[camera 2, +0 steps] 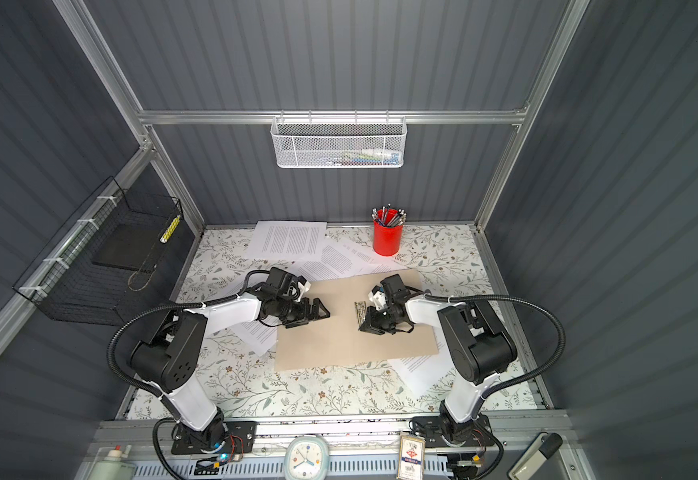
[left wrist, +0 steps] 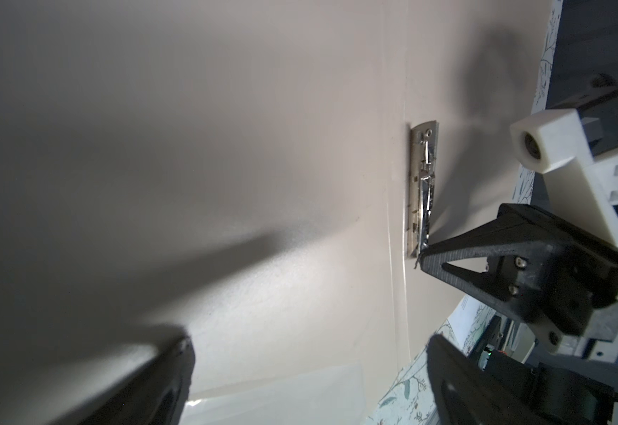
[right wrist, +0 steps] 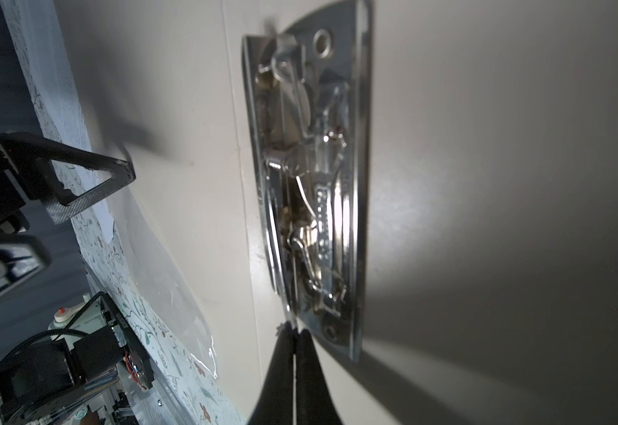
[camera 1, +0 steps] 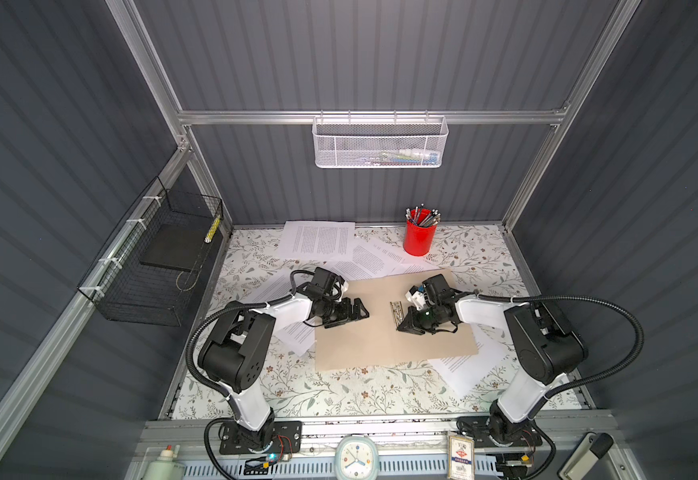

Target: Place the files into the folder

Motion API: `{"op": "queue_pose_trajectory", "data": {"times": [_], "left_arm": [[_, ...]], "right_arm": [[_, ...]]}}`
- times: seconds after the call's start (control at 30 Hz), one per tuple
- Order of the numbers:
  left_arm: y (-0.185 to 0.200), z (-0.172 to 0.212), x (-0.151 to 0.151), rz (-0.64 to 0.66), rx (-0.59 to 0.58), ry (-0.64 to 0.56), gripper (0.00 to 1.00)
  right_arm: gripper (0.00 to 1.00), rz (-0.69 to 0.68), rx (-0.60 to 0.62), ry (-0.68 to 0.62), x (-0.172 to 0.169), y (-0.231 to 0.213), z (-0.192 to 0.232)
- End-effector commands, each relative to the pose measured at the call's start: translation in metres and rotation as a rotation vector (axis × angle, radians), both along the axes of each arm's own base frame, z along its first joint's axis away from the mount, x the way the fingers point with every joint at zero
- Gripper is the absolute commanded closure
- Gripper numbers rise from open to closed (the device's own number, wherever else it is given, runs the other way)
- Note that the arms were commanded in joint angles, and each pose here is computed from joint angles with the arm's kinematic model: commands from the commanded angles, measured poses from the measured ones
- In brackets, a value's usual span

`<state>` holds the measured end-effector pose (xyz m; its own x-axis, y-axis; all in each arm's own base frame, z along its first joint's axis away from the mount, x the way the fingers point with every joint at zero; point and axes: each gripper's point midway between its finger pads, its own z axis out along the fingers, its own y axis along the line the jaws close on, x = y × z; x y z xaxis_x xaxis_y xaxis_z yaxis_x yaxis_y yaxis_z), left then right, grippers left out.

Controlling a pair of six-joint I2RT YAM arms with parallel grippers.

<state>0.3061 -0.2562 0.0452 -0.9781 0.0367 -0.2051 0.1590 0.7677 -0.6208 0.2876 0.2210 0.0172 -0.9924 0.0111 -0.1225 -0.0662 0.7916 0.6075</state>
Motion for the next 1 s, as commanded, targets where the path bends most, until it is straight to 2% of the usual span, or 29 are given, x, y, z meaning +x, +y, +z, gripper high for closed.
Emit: {"op": "queue_pose_trajectory", "data": {"times": [0.0, 0.1, 0.23, 0.47, 0.5, 0.53, 0.57, 0.63, 0.73, 0.97], "left_arm": [[0.054, -0.082, -0.052, 0.032, 0.286, 0.230, 0.00], [0.055, -0.085, -0.054, 0.030, 0.289, 0.237, 0.00], [0.055, -0.086, -0.055, 0.033, 0.289, 0.238, 0.00], [0.056, -0.088, -0.054, 0.036, 0.290, 0.242, 0.00], [0.056, -0.089, -0.054, 0.037, 0.290, 0.242, 0.00], [0.055, -0.088, -0.053, 0.038, 0.288, 0.238, 0.00], [0.054, -0.088, -0.053, 0.037, 0.284, 0.238, 0.00], [0.053, -0.087, -0.051, 0.041, 0.277, 0.234, 0.00], [0.049, -0.083, -0.047, 0.044, 0.257, 0.226, 0.00], [0.033, -0.065, -0.038, 0.029, 0.179, 0.207, 0.01]], "right_arm": [[1.00, -0.099, -0.230, 0.082, -0.020, -0.043, -0.045], [1.00, -0.123, -0.258, 0.089, -0.020, -0.047, -0.054], [1.00, -0.133, -0.267, 0.057, -0.015, -0.049, -0.046], [1.00, -0.078, -0.043, -0.064, -0.004, -0.020, 0.032], [0.89, -0.068, 0.007, -0.079, -0.003, -0.015, 0.044], [0.63, -0.062, 0.052, -0.101, -0.002, -0.011, 0.057], [0.48, -0.063, 0.066, -0.128, 0.000, -0.011, 0.067], [0.41, -0.056, 0.070, -0.176, 0.001, -0.012, 0.081], [0.47, -0.079, 0.001, -0.205, 0.000, -0.024, 0.083], [0.54, -0.062, -0.005, -0.176, -0.008, -0.026, 0.069]]}}
